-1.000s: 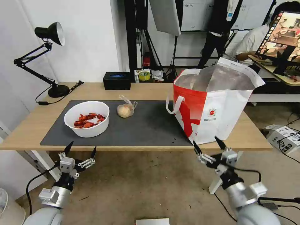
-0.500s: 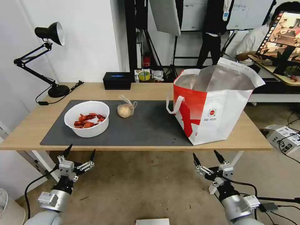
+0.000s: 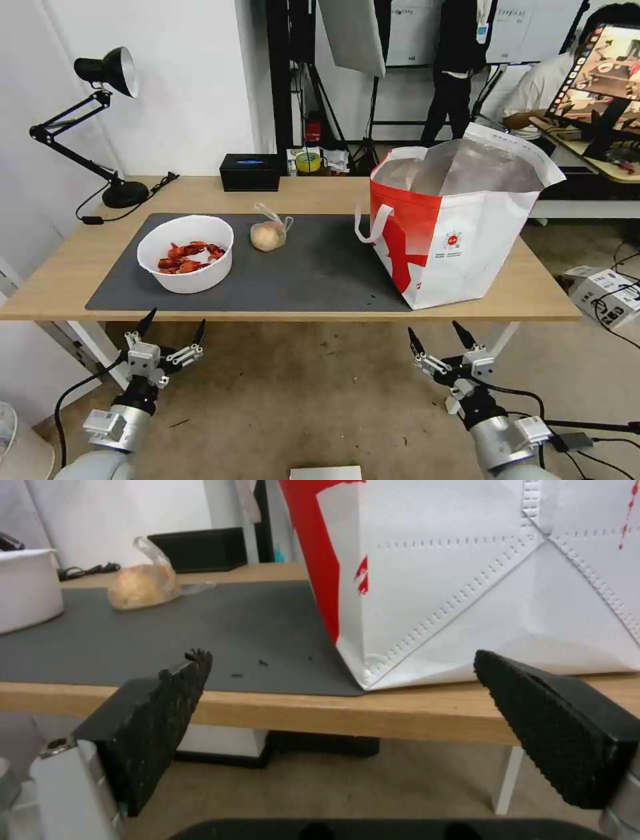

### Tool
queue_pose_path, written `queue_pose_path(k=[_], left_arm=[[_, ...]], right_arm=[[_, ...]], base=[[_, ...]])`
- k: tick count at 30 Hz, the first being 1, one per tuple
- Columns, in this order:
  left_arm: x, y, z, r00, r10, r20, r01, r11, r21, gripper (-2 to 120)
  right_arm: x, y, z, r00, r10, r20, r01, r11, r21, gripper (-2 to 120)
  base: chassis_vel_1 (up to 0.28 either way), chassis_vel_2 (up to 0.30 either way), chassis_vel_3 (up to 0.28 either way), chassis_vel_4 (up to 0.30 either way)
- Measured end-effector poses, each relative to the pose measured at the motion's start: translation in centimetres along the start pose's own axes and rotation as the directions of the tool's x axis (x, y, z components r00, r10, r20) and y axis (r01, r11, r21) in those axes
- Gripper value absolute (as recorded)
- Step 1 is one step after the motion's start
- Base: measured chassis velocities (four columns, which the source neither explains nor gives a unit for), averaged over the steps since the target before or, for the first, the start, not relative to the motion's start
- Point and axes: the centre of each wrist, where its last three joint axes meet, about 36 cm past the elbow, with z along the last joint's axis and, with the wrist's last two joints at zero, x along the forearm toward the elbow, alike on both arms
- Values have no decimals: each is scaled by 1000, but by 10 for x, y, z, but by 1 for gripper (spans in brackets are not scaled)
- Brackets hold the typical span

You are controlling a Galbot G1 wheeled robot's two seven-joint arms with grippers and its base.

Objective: Pick up the trash from the table and place it into the takeout bag.

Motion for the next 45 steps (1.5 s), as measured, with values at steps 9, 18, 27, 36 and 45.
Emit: queue_pose_path(k=[9,18,27,36,45], left_arm=[[0,2,-1,1000,-5,1,5,1000,-3,100],[-2,2,-2,1000,-2,7,3,1000,-3,100],[-1,6,-3,1000,-9,7,9,1000,-12,100],[0,9,-4,1000,-15,5,16,1000,-14,100],[6,13,-5,1000,-28,-5,28,999,-25,100]], right_arm=[[0,5,2,1000,-17,-6,17,1000,0,100],[-8,15,2,996,-88,-18,88,996,11,100],[-51,29,-19,981,-194,6,194,981,19,100],[-102,44,-33,950,-312,-16,312,949,45,100],[-162,57,-42,937,-349,-14,350,935,58,100]], base=[[0,0,0,0],[0,0,0,0],[0,0,0,0],[0,0,0,0],[0,0,0,0]])
